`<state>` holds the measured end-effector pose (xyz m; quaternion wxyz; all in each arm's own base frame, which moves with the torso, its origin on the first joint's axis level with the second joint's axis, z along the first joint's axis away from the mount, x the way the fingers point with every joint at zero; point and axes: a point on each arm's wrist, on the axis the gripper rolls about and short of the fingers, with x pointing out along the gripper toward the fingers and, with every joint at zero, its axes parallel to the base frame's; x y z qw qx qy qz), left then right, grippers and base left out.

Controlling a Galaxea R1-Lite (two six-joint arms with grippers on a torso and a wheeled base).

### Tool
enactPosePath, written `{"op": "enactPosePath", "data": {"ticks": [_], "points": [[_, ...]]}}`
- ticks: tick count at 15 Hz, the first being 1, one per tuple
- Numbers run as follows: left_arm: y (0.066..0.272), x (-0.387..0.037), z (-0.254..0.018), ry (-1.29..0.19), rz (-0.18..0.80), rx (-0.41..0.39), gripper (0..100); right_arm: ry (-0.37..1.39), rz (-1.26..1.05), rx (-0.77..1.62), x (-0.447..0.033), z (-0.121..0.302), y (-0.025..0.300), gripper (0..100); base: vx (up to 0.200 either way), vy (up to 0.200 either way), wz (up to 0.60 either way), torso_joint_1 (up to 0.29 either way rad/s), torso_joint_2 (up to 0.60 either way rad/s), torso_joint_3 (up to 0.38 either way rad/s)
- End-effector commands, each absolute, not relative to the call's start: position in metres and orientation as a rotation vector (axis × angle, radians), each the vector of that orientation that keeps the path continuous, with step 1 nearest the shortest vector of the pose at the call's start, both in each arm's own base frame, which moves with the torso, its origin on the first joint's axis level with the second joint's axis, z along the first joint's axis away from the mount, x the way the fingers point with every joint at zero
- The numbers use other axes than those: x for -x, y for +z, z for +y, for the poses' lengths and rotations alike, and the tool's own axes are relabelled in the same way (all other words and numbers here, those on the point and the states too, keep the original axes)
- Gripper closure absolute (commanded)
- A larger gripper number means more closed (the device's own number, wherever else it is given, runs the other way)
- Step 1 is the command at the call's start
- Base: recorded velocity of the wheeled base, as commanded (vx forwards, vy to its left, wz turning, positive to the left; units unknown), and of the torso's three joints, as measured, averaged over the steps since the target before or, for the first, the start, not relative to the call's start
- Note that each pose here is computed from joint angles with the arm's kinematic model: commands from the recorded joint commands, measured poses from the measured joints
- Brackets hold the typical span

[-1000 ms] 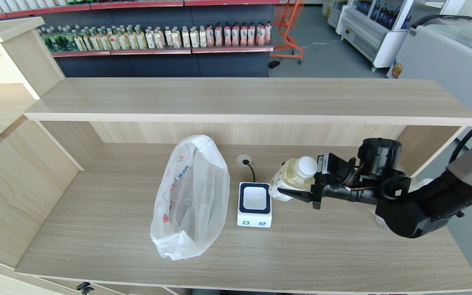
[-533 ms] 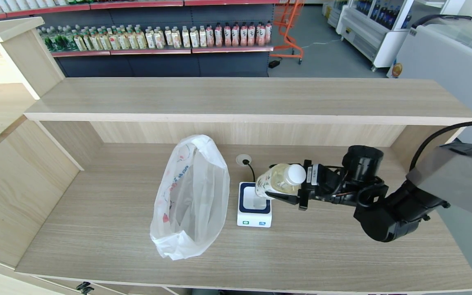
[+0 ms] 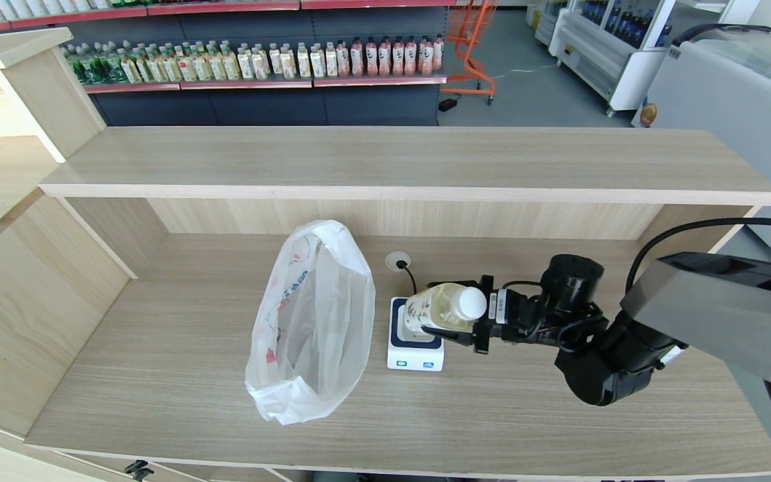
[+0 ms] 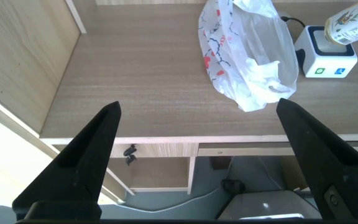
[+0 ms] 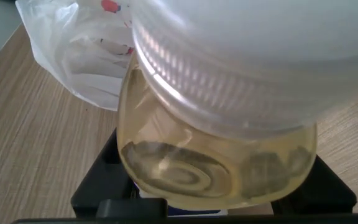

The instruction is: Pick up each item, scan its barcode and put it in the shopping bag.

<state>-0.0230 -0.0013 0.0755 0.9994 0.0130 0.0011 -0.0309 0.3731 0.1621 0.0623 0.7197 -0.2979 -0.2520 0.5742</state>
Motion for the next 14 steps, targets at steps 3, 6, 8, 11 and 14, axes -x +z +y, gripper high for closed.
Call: {"op": "enactPosePath", "data": {"ticks": [3, 6, 8, 11, 14], "points": [[0.075, 0.023, -0.001, -0.061, 0.004, -0.026, 0, 1.282, -0.540, 0.651, -0.379, 0.165, 0.042, 100, 0.000, 0.000, 0.00, 0.000, 0.00, 0.000], [0.075, 0.023, -0.001, -0.061, 0.004, -0.026, 0, 1.279, -0.573, 0.659, -0.384, 0.167, 0.043, 100, 0.000, 0.000, 0.00, 0.000, 0.00, 0.000], [0.075, 0.023, -0.001, -0.061, 0.004, -0.026, 0, 1.275, -0.582, 0.661, -0.384, 0.167, 0.047, 100, 0.000, 0.000, 0.00, 0.000, 0.00, 0.000], [0.075, 0.023, -0.001, -0.061, 0.004, -0.026, 0, 1.274, -0.587, 0.662, -0.384, 0.168, 0.049, 100, 0.000, 0.000, 0.00, 0.000, 0.00, 0.000], [0.075, 0.023, -0.001, -0.061, 0.004, -0.026, 0, 1.261, -0.607, 0.671, -0.387, 0.168, 0.052, 100, 0.000, 0.000, 0.00, 0.000, 0.00, 0.000]]}}
